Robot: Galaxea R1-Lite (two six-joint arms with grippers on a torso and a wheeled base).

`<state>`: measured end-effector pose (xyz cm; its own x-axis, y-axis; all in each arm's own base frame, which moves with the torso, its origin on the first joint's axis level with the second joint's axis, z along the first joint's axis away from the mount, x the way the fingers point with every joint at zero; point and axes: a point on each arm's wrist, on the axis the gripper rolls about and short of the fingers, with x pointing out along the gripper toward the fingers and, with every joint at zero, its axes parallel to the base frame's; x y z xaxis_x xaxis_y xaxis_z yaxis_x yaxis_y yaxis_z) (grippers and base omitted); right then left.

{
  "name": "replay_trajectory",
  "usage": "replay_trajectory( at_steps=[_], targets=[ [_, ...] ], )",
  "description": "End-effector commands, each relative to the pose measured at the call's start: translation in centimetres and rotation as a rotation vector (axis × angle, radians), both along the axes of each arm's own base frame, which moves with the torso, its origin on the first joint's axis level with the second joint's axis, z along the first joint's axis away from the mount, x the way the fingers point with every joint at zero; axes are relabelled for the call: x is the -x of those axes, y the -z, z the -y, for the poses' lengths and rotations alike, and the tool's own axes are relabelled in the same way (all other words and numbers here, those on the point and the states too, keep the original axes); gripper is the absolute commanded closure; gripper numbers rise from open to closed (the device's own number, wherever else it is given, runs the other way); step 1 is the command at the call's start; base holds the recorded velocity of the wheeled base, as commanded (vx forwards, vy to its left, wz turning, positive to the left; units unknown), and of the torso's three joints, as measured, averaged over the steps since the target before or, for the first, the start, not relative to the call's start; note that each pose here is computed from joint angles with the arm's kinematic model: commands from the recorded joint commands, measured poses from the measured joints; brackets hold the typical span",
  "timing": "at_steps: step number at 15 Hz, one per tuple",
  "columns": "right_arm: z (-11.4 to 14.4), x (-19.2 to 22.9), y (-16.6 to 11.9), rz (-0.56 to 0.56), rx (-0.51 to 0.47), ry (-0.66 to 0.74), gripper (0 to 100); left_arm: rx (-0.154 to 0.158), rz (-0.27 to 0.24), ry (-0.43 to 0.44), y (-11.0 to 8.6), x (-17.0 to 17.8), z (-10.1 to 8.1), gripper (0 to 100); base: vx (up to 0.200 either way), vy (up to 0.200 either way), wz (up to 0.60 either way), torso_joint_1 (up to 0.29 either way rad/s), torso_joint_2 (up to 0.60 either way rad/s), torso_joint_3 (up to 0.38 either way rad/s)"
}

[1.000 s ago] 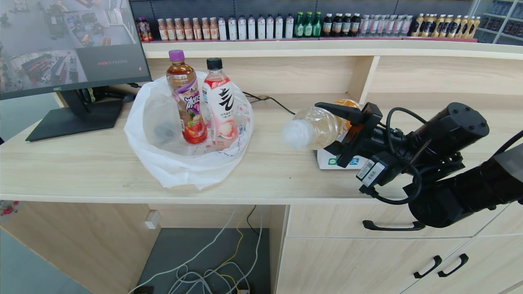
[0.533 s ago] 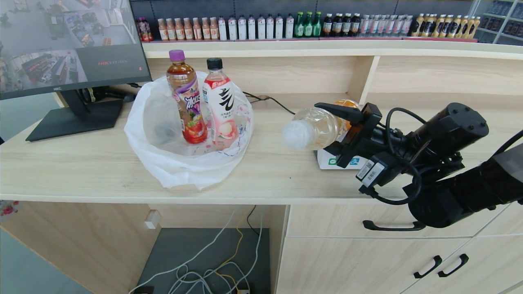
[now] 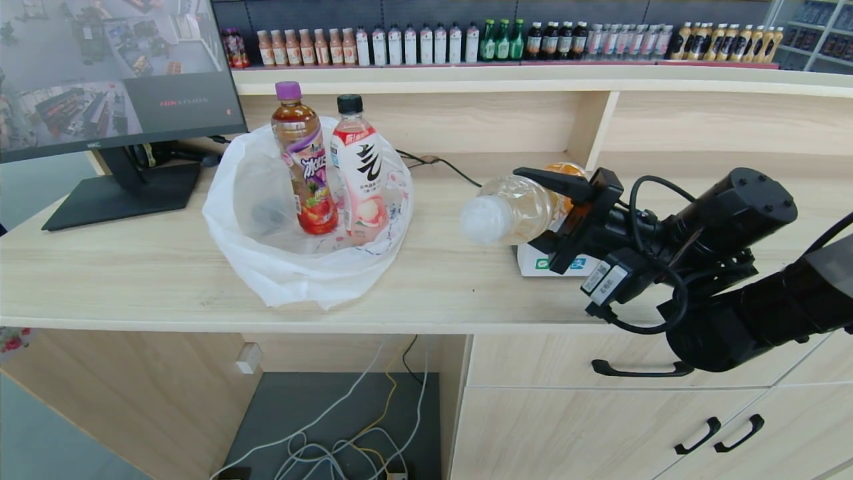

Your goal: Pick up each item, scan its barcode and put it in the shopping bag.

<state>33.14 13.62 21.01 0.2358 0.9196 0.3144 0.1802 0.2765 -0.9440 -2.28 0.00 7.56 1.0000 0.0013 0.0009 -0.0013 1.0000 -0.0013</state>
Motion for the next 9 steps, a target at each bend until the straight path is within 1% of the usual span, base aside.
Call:
replay_trajectory(
  at_steps=[1,9],
  targets=[
    [0.02,0.07,-0.16,0.006,-0.002,0.0,100,0.0,0.001,0.0,0.0,0.0,0.0,0,0.0,0.0,0.0,0.0,0.0,0.0],
    [0.23,0.83,-0.74,0.006,-0.008,-0.004,100,0.0,0.001,0.001,0.0,0.0,0.0,0,0.0,0.0,0.0,0.0,0.0,0.0]
  ],
)
